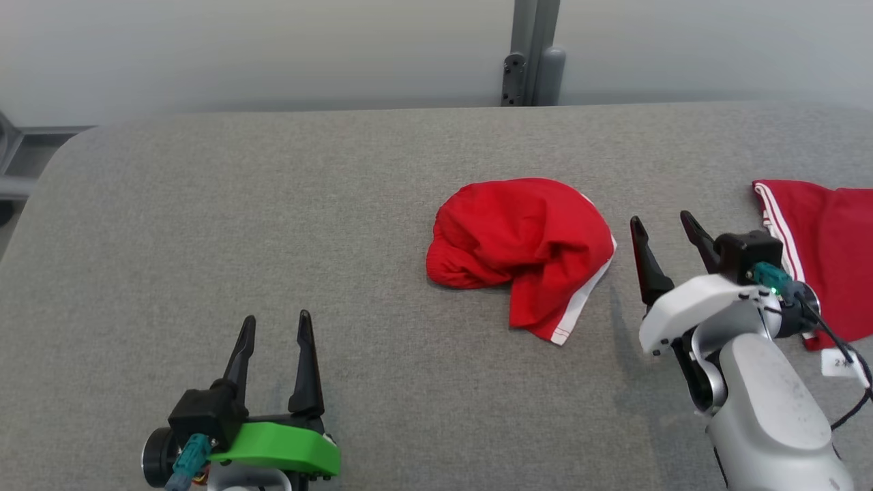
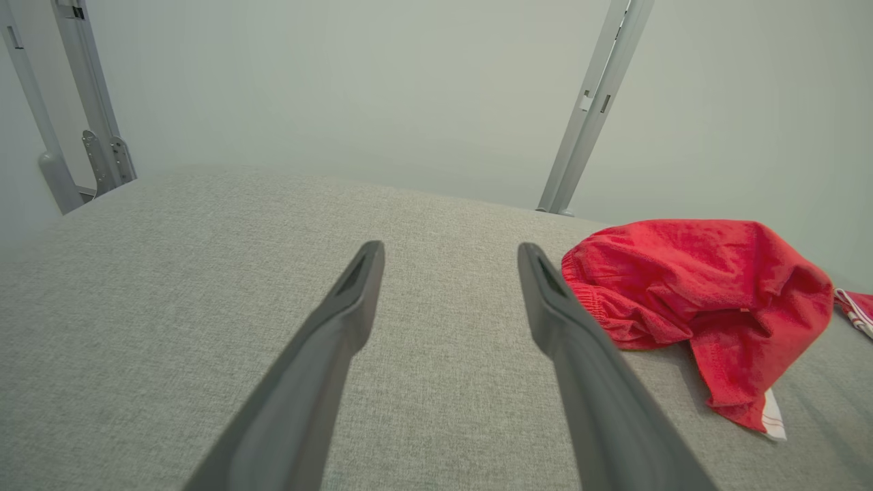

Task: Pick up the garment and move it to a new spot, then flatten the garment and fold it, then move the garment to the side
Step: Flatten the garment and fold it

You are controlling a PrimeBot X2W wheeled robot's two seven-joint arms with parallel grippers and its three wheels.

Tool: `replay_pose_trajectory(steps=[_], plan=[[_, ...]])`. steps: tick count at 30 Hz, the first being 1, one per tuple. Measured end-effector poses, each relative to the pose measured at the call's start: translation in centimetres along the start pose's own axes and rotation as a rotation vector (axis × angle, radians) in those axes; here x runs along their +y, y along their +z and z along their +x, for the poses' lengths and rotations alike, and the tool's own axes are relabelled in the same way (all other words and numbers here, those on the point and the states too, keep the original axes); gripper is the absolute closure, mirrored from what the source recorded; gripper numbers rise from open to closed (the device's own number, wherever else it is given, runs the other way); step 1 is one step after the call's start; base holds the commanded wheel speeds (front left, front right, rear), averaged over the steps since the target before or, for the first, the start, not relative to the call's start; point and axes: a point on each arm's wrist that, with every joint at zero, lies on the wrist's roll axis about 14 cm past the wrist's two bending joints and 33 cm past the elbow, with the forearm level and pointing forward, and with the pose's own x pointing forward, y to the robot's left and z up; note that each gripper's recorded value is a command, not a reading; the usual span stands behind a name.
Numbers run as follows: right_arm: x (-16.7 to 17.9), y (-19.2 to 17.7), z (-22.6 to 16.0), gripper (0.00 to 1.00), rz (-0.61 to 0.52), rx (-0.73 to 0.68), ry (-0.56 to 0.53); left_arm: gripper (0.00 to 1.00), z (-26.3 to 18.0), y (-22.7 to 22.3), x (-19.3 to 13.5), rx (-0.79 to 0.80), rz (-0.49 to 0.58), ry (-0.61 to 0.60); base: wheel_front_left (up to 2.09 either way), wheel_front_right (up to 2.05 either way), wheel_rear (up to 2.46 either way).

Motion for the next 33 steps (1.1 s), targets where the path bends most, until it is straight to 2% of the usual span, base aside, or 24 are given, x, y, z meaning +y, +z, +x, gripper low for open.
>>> replay_pose_trajectory(steps=[7, 16, 17, 18, 19, 22, 27, 33], plan=[[1.0, -4.6, 4.0, 0.0, -0.001, 0.226, 0.064, 0.0, 0.0, -0.5, 1.6, 0.014, 0.012, 0.054, 0.0, 0.0, 0.0], [4.9, -9.6, 5.4, 0.0, 0.09, 0.422, 0.179, 0.0, -0.5, -1.0, 4.2, 0.032, 0.024, 0.14, 0.0, 0.0, 0.0], [5.2, -10.0, 5.3, 0.04, 0.102, 0.441, 0.185, 0.0, -0.6, -1.1, 4.3, 0.034, 0.026, 0.146, 0.0, 0.0, 0.0], [5.5, -10.4, 5.2, 0.34, 0.112, 0.465, 0.191, 0.0, -0.6, -1.1, 4.4, 0.035, 0.027, 0.149, 0.0, 0.0, 0.0], [5.7, -10.7, 5.0, 0.56, 0.121, 0.479, 0.198, 0.0, -0.6, -1.1, 4.4, 0.035, 0.026, 0.149, 0.0, 0.0, 0.0], [5.4, -10.4, 5.0, 1.0, 0.115, 0.464, 0.2, 0.0, -0.6, -1.0, 4.3, 0.032, 0.028, 0.145, 0.0, 0.0, 0.0], [3.8, -7.2, 6.6, 1.0, 0.075, 0.324, 0.179, 0.0, -0.5, -0.9, 4.1, 0.028, 0.03, 0.135, 0.0, 0.0, 0.0], [1.9, -0.4, 9.0, 1.0, -0.011, 0.099, 0.158, 0.0, -0.4, -0.8, 3.4, 0.023, 0.029, 0.11, 0.0, 0.0, 0.0]])
